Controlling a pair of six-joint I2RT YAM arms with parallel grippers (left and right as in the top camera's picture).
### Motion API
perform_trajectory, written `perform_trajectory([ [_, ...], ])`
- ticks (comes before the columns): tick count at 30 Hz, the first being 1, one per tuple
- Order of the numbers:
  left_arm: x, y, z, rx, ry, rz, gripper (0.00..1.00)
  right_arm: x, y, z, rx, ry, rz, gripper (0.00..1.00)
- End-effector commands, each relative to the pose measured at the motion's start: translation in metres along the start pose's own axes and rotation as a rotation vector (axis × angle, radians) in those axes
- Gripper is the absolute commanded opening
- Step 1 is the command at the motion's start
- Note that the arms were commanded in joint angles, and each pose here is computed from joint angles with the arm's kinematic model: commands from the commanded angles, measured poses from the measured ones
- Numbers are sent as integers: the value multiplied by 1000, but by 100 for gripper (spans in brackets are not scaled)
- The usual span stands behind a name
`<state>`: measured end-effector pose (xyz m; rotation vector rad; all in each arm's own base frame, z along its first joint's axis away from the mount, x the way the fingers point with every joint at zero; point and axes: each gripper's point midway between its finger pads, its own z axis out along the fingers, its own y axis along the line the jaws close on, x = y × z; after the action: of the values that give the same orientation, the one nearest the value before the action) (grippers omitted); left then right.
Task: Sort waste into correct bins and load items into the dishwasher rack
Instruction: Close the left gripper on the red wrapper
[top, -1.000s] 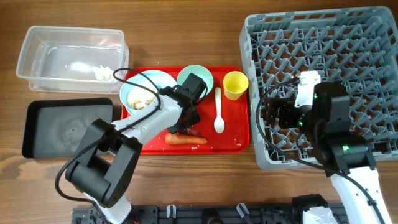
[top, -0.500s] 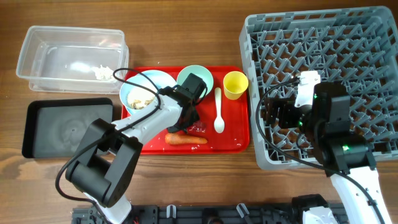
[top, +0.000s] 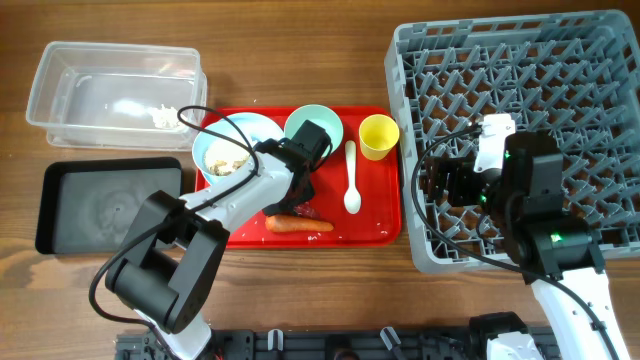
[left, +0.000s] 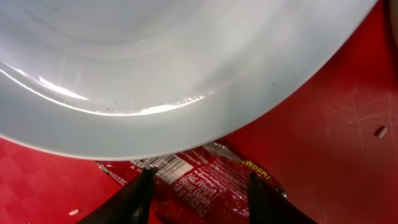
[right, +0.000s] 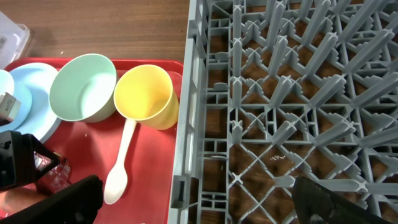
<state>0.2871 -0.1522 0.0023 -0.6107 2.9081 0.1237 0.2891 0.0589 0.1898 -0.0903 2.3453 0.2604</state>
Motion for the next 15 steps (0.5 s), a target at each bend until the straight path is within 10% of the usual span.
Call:
perform_trajectory([
  [1,-4,3,4,-30,-20,3,50,-8,4,-4,-16,-21,3,100],
  [8,-3,-14,3,50,0,-13,60,-8,4,-4,-16,-21,3,100],
  [15,5,-6,11,29,18,-12,44,-8,4,-4,-16,-22,3,100],
])
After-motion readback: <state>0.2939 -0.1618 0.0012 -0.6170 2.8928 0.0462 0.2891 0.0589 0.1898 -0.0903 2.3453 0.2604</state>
